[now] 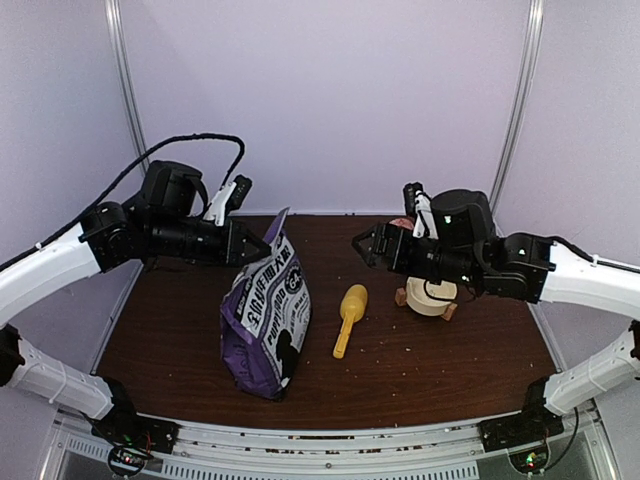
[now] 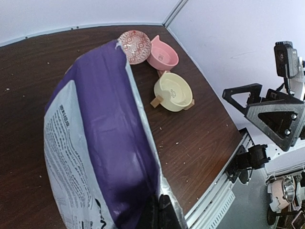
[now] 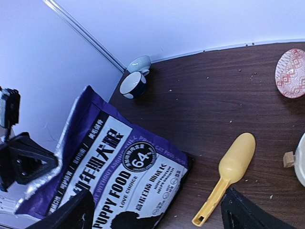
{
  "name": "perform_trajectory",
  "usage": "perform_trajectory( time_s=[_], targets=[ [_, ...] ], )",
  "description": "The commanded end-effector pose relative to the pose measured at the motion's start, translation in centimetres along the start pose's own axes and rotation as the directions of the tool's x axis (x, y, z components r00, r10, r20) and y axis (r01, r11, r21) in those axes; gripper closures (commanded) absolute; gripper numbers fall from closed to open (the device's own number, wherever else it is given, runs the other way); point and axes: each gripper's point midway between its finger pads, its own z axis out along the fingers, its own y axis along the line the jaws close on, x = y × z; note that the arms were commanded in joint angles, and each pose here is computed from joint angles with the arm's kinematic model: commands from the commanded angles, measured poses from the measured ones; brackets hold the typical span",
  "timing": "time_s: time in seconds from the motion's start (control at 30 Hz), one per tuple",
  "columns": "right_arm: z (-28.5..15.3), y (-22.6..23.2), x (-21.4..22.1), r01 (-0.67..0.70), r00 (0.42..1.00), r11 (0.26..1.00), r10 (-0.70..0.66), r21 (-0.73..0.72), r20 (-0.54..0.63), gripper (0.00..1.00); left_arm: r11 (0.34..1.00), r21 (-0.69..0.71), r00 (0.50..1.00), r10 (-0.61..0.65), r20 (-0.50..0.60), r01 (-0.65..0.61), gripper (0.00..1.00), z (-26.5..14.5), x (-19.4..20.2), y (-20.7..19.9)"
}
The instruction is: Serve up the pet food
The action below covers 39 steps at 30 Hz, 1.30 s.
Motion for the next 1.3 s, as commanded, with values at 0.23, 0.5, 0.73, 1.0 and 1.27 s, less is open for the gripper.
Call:
perform_trajectory(
  time_s=[0.23, 0.5, 0.73, 1.0, 1.27],
  targets=[
    [2.2, 7.2, 1.5, -0.11, 0.988, 0.976, 0.088, -0.188, -0.124, 0.38, 0.995, 0.097, 0.999, -0.024, -0.023, 0.026, 1.0, 1.3, 0.7, -1.3],
    [4.9, 11.4, 3.4, -0.121, 0.975, 0.951, 0.061, -0.283, -0.212, 0.48, 0.996, 0.092, 1.0, -0.018, 0.0, 0.018, 1.0, 0.7, 0.3, -1.4],
    [5.9, 13.1, 3.6, -0.138, 0.971, 0.936, 0.063, -0.324, -0.232, 0.49, 0.996, 0.092, 1.0, -0.016, 0.013, 0.014, 1.0, 0.3, 0.2, -1.5],
    [6.7, 13.3, 3.5, -0.133, 0.973, 0.939, 0.062, -0.318, -0.222, 0.55, 0.995, 0.096, 1.0, -0.012, 0.02, 0.01, 1.0, 0.1, -0.1, -1.6],
    [7.9, 13.0, 4.1, -0.117, 0.972, 0.95, 0.05, -0.288, -0.229, 0.66, 0.995, 0.099, 1.0, -0.009, 0.027, 0.006, 1.0, -0.1, -0.2, -1.7]
  ],
)
